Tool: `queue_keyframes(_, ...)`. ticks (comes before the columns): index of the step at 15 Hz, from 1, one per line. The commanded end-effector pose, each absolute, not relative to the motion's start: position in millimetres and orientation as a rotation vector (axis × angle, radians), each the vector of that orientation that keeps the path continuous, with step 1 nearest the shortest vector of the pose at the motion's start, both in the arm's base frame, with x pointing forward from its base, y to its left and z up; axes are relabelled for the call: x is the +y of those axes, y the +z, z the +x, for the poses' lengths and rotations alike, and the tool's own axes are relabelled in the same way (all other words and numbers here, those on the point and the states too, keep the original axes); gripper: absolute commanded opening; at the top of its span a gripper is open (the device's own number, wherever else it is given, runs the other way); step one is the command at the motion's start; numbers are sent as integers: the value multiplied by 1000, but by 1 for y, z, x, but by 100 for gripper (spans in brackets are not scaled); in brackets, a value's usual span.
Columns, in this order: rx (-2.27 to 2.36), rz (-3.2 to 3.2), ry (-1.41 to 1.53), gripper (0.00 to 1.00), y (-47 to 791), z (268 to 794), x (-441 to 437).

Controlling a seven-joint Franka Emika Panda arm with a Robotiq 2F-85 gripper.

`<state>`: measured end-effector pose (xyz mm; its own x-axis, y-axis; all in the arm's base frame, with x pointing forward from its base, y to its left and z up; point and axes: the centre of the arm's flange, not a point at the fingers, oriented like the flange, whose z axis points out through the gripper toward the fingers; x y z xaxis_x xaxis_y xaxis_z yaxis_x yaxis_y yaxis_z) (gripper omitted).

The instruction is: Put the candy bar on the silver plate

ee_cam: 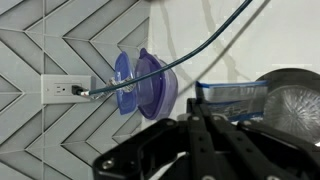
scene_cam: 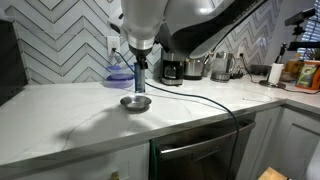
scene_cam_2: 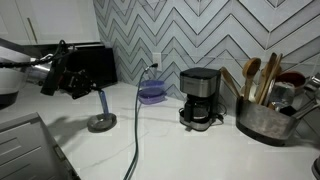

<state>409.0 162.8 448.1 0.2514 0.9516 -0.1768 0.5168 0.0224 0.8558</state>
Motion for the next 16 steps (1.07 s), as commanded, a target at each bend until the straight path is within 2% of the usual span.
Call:
queue_keyframes(1, 1390, 1620, 566, 0, 431, 396, 164)
queue_keyframes(16, 1331, 1625, 581, 0, 391, 389, 179)
